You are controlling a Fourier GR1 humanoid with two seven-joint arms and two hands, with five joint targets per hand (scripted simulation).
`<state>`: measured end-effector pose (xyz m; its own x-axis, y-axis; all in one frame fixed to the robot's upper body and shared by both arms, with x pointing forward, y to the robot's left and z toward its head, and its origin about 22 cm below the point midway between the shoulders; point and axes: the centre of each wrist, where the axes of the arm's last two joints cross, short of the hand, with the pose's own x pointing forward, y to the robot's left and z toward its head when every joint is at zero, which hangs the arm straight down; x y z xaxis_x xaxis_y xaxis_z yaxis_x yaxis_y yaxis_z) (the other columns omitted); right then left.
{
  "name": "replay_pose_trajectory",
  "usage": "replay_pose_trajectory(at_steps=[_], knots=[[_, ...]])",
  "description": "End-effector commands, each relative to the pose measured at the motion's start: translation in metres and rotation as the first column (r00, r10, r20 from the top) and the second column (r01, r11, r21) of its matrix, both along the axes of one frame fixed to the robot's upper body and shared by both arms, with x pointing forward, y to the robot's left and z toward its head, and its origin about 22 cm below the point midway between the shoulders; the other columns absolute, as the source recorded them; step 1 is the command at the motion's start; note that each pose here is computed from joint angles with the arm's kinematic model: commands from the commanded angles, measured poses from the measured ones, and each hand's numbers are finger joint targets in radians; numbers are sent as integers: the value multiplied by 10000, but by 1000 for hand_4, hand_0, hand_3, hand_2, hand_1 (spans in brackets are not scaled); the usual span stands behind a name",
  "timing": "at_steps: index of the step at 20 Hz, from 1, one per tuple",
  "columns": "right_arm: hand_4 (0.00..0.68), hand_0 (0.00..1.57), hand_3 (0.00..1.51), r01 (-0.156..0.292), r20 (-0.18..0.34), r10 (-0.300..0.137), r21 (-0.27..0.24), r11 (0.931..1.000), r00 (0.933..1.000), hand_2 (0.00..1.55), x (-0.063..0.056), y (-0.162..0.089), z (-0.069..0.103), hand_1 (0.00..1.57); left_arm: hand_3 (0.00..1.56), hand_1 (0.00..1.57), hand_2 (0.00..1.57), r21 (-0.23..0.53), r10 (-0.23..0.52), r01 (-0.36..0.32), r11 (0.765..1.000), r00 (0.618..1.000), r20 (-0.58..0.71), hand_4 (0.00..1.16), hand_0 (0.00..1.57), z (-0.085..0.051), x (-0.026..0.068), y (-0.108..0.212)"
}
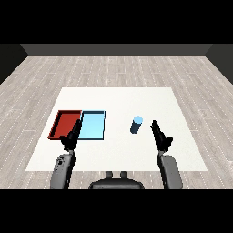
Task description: Pick the blue can and put it in the blue box
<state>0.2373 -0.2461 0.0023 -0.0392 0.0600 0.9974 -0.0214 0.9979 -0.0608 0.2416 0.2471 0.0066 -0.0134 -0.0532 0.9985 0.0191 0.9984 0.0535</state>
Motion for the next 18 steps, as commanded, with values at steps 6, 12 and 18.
replay_pose_trajectory(at_steps=[6,12,18], knots=[[0,0,0,320,-327,-344,-713,9969,9989,0,507,320,127,0,0,0,0,814,435,-448,9957,9989,184,0,0,80,150,91],[0,0,0,-1185,2122,881,1355,9837,9733,0,602,162,-4,0,0,0,0,-905,-181,514,9946,9417,3360,0,0,150,9,90],[0,0,0,-1414,2160,1135,1182,9829,9698,0,636,184,0,0,0,0,0,-760,-254,533,9957,9438,3296,0,0,-14,91,-35]])
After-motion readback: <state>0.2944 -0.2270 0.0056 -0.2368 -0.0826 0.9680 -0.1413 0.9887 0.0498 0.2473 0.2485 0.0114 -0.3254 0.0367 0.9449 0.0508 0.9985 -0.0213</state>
